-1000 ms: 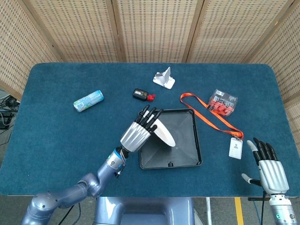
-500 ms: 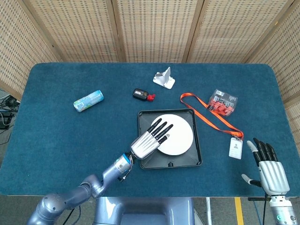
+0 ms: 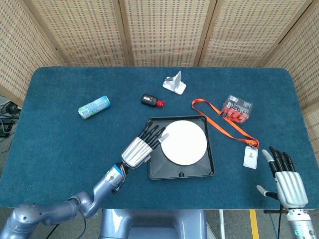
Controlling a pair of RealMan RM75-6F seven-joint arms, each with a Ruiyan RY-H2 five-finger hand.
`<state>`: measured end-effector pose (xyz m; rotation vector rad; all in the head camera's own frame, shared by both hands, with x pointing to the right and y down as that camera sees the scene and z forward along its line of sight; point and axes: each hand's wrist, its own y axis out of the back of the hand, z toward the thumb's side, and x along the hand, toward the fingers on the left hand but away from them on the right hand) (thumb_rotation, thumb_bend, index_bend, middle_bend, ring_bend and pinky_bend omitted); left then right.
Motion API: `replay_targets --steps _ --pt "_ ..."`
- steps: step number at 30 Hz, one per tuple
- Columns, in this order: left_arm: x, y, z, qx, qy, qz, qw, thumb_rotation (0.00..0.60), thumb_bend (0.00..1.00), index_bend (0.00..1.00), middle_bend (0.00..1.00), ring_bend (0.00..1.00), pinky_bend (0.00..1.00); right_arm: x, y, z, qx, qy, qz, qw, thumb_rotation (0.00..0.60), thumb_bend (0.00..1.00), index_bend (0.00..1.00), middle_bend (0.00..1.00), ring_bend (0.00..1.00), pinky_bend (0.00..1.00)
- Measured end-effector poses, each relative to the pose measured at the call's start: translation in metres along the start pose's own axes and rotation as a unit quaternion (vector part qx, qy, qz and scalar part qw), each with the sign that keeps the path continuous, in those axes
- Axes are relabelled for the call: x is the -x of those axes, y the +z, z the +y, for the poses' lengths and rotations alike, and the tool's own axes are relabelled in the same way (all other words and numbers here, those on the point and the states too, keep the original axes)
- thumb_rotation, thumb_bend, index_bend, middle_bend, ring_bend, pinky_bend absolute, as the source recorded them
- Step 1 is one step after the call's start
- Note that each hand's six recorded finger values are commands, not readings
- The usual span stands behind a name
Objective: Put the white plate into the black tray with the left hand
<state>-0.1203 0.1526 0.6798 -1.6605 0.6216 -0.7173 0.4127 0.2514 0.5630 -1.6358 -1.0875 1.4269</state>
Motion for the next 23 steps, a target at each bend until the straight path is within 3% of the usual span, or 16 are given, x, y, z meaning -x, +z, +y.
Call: replay_targets --steps 5,10,18,23 --pt "0.035 -0.030 0.017 0.024 0.001 0.051 0.9984 0.600 0.00 0.00 0.00 0.00 0.00 0.000 0.002 -0.002 -0.003 0.004 0.002 1.0000 0.600 0.13 0.00 0.00 0.00 0.00" --pt "0.083 -0.063 0.036 0.038 -0.022 0.116 0.9923 0.600 0.00 0.00 0.00 0.00 0.00 -0.001 0.004 -0.002 -0.014 0.006 0.006 0.9999 0.600 0.13 0.00 0.00 0.00 0.00" --pt "0.181 -0.103 0.061 0.004 -0.094 0.228 0.9691 0.600 0.00 0.00 0.00 0.00 0.00 -0.002 0.007 -0.003 -0.027 0.011 0.005 0.9996 0.600 0.13 0.00 0.00 0.00 0.00" --pt "0.226 -0.113 0.070 -0.002 -0.103 0.270 0.9573 0.600 0.00 0.00 0.00 0.00 0.00 -0.002 0.011 -0.004 -0.027 0.014 0.013 0.9995 0.600 0.13 0.00 0.00 0.00 0.00"
